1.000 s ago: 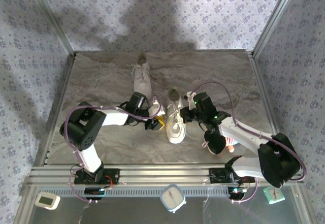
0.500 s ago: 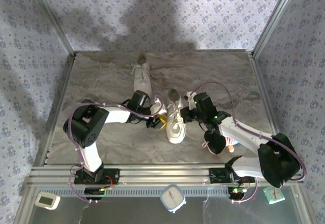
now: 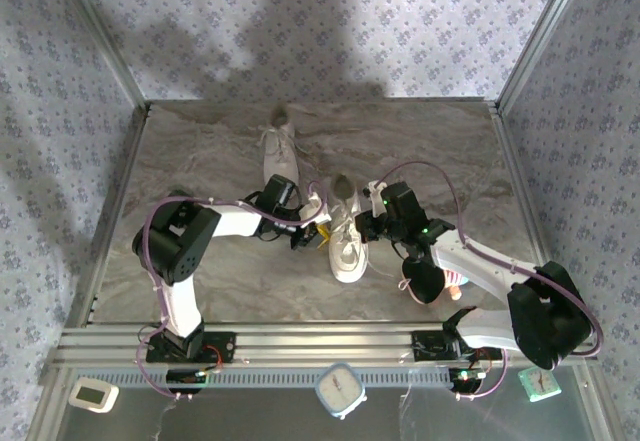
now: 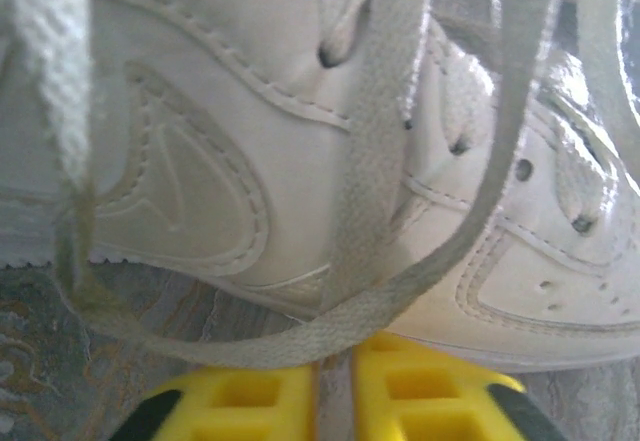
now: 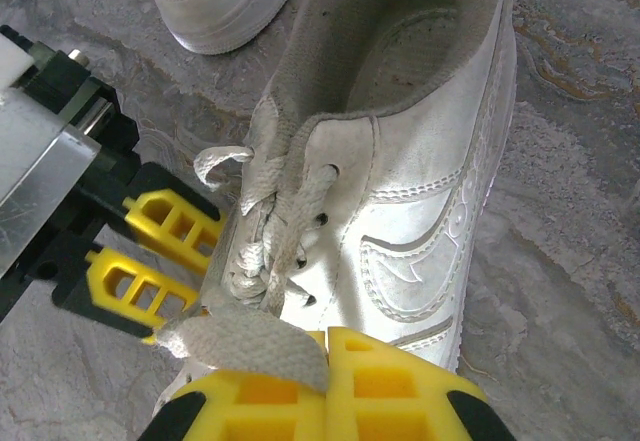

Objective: Tie the shoes

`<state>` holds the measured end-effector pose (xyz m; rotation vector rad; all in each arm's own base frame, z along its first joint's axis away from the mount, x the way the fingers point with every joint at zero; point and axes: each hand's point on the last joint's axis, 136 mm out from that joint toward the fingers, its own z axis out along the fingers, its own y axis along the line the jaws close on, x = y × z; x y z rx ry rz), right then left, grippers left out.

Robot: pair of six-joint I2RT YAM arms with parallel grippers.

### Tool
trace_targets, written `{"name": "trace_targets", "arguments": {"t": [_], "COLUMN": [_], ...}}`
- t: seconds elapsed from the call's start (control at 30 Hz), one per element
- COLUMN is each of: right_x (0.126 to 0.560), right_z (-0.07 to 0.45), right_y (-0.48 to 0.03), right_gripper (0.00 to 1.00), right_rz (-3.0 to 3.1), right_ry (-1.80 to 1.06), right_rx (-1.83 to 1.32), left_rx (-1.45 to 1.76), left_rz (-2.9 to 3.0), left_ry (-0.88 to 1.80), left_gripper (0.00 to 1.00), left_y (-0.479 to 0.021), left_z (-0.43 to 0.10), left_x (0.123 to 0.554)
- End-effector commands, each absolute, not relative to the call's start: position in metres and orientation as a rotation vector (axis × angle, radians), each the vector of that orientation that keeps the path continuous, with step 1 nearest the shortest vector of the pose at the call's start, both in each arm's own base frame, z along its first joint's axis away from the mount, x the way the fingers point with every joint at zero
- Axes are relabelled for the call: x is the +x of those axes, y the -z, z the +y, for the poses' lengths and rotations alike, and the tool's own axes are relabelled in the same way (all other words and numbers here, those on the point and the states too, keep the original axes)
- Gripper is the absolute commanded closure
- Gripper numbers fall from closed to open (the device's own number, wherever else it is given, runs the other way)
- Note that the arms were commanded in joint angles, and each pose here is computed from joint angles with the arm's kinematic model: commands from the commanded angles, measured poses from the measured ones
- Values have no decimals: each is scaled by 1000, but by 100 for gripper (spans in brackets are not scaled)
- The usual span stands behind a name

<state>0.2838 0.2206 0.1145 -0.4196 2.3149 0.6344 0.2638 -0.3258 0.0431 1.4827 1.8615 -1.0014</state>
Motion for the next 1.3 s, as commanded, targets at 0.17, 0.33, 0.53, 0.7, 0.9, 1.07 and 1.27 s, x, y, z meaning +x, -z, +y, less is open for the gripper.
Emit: {"name": "trace_targets", "arguments": {"t": [0.17, 0.33, 0.53, 0.7, 0.9, 1.07, 1.27], "right_x": [281, 280, 275, 260, 243, 248, 235], "right_z": [220, 221, 232, 257, 275, 240, 198], "right_y": [-121, -122, -127, -132, -144, -149, -106], "right_gripper": [100, 100, 100, 97, 62, 42, 43], "right_rz": [2301, 2292, 2263, 2215, 2123, 2153, 2393], "right_ry": [-637, -637, -661, -666, -611, -485, -355], "right_rx": [-422, -438, -513, -695, -865, -680, -426], "left_rx": [1390, 1308, 1243, 1060, 841, 771, 673], "left_rz": [1838, 1886, 1947, 1990, 2033, 2052, 2070], "left_ry": [848, 763, 672, 530, 403, 351, 259], "left_gripper": [100, 100, 100, 100, 100, 100, 100], "left_y": [-54, -54, -57, -69, -88, -97, -104], "left_z": [-313, -296, -285, -268, -246, -233, -218], "left_x": [280, 277, 280, 287, 290, 290, 301]}}
